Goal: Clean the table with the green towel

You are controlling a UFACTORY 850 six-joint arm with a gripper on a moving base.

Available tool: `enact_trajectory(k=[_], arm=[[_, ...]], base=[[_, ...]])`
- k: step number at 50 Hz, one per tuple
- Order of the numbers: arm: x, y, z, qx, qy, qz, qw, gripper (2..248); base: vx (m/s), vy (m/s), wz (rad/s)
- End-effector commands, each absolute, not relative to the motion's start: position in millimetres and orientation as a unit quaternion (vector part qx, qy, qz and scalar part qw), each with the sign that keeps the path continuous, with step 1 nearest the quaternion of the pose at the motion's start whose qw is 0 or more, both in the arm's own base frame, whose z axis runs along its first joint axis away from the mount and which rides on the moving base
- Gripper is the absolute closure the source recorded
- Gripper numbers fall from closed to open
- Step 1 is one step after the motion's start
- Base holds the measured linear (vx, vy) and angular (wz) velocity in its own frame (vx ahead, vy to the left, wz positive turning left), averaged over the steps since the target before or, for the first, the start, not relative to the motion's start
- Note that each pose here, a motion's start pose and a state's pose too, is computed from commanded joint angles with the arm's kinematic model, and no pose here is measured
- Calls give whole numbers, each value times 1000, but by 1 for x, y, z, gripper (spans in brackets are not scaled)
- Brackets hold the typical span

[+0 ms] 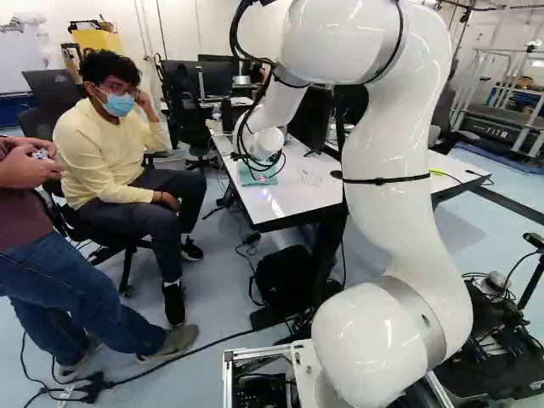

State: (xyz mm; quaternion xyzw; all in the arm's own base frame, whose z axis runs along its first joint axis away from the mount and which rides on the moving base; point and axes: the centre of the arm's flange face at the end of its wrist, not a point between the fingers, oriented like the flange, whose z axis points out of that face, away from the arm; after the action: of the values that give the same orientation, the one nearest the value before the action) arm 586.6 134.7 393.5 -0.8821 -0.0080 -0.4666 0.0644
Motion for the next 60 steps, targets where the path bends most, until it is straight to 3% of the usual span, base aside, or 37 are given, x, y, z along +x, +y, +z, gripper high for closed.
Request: enact_trajectory(k=[41, 60], arm=[[503, 134, 431, -847, -135, -510, 64, 3], [458, 123, 422, -880, -155, -447, 53, 3]], base=[[0, 0, 0], [0, 0, 0]])
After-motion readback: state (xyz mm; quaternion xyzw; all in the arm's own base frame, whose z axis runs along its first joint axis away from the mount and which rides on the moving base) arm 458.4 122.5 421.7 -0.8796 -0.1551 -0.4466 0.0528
